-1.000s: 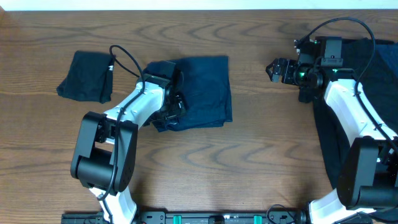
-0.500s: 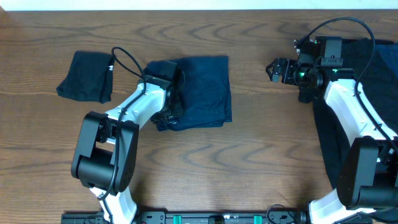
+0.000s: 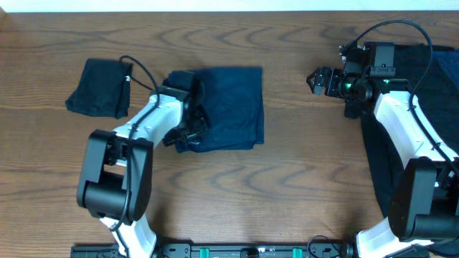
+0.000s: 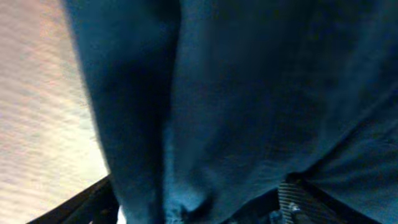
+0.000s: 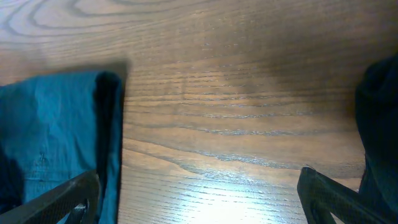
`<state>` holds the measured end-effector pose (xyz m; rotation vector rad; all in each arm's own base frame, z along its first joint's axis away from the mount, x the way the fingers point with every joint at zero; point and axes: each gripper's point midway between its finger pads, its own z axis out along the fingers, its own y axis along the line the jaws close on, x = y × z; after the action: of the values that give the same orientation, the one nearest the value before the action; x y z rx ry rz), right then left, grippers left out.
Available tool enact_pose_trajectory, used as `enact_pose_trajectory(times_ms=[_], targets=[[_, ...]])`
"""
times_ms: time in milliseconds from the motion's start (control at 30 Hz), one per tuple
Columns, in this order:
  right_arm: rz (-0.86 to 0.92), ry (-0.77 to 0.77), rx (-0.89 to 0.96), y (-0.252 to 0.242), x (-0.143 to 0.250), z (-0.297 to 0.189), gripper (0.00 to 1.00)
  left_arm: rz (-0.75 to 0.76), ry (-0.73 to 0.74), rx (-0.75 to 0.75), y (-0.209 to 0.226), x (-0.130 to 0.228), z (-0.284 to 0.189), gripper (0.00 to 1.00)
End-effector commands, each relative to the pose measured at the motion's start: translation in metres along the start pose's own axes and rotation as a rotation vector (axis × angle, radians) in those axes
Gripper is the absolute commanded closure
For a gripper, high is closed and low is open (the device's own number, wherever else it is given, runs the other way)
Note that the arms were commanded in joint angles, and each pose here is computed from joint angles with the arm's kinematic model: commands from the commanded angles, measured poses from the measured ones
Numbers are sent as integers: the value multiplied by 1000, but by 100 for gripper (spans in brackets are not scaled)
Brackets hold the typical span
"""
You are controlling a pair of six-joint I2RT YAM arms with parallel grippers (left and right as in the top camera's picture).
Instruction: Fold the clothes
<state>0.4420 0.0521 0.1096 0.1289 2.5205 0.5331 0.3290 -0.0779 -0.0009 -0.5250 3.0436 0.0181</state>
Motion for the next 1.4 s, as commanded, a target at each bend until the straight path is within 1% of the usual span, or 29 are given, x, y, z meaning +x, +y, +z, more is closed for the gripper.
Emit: enact_pose_trajectory(times_ms=[0,33,133,300,533,600,733,800,833,867,900,1033,1067,1133,1233,1367], targets=[[1,-2,3,-2,0,-1,1,-8,31,15,13,5,-2,12],[1,-2,3,-2,0,-1,1,-16,35,31,13,4,-4,9],[1,-2,3,-2,0,-1,1,-22,51,60,14,4,-4,7],[1,-2,3,-2,0,-1,1,46,43,93,11,0,-7,7],[1,-2,3,-2,0,-1,1,47,58,88,14,6,-1,7],[1,-2,3,-2,0,-1,1,47,57,88,15,8,1,8],[1,-2,3,-2,0,-1,1,40,49,93,17,13,13,21],[1,-2,3,-2,0,-1,1,41,47,94,18,16,19,43],[1,-1,2,-2,0,-1,1,40,48,94,19,17,20,57],[1,-2,3,-2,0,-1,1,41,50,92,19,18,21,67],[1,-2,3,-2,0,-1,1,41,53,91,20,19,21,75],[1,-2,3,-2,0,-1,1,45,45,94,19,17,19,88],[1,-2,3,-2,0,-1,1,54,38,98,18,15,18,93],[1,-2,3,-2,0,-1,1,96,6,104,15,7,12,94],[1,-1,2,-2,0,-1,1,153,-72,72,17,-12,-4,94],[1,-2,3,-2,0,-1,1,166,-206,1,26,-40,-32,94]])
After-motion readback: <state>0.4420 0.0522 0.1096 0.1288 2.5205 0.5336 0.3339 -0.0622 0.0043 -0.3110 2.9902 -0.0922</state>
